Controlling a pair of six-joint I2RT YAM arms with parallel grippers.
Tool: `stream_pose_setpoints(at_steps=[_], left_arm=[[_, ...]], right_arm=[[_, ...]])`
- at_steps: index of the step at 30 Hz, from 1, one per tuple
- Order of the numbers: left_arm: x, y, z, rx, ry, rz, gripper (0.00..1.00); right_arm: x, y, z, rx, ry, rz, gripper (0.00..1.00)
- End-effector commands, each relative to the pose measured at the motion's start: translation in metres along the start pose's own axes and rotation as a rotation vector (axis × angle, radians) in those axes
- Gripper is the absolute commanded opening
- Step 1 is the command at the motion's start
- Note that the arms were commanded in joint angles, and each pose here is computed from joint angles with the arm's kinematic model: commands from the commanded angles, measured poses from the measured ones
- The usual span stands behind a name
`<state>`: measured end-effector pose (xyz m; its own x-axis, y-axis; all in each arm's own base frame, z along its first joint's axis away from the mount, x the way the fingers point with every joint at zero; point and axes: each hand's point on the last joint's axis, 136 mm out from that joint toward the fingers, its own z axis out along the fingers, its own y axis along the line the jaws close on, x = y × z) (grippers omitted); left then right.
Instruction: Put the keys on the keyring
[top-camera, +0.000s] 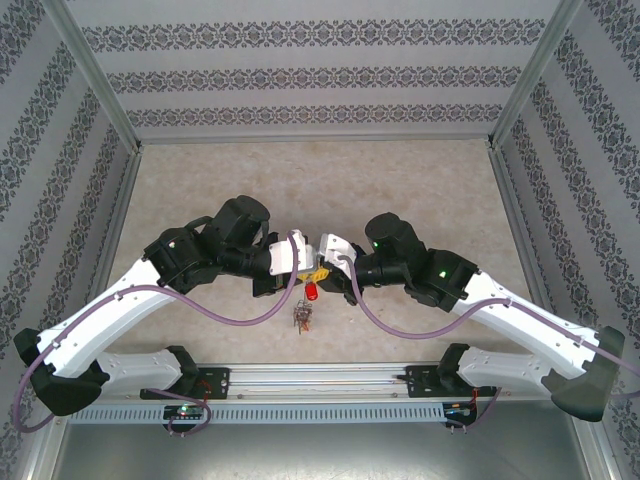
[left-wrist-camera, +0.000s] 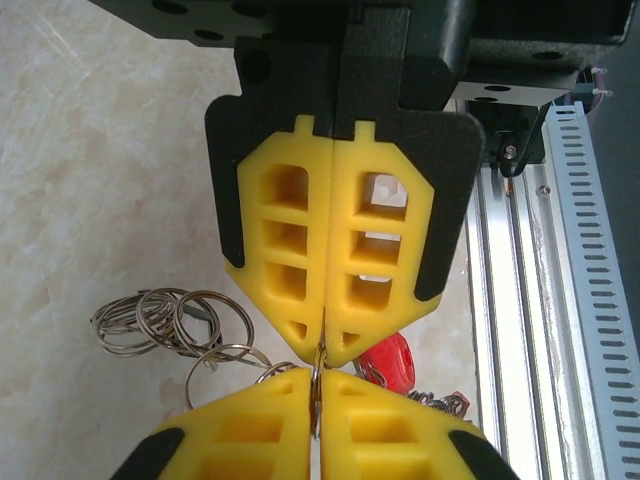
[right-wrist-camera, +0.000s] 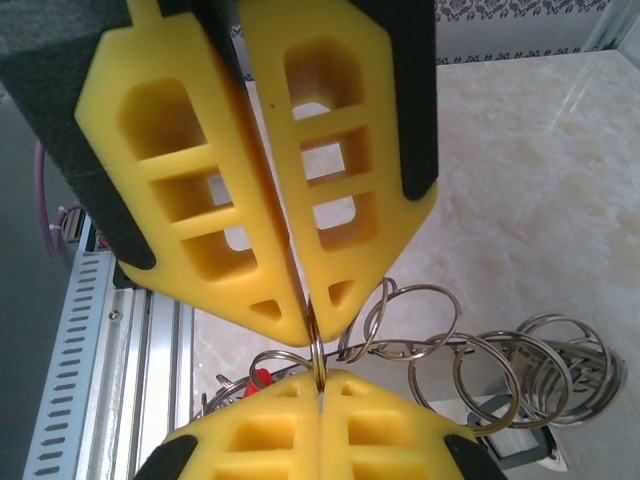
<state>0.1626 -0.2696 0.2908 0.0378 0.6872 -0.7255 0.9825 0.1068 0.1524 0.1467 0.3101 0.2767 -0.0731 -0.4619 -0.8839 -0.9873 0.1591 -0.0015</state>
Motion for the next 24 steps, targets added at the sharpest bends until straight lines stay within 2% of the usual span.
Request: stream_pose_setpoints(at_steps=[1,5,7,24], left_arm=[[0.009,-0.015,0.009,0.076,0.054,0.009,0.06],[0.007,-0.021,0.012,0.108,0.05,0.01,0.05],[0.008,-0.023,0.014,0.118,0.058,0.008,0.09],[0.008,-0.024,0.022,0.132,0.054,-0.009,0.12]], right_arm=[[-0.041,-0.004,-0.017,0.042,-0.145,-0.087,0.0],[-0.042,-0.006,-0.019,0.055,-0.154,-0.087,0.0],[-0.043,-0.008,-0.019,0.057,-0.157,-0.087,0.0],[-0.052,-0.006,-0.024,0.058,-0.205,-0.109,0.0]])
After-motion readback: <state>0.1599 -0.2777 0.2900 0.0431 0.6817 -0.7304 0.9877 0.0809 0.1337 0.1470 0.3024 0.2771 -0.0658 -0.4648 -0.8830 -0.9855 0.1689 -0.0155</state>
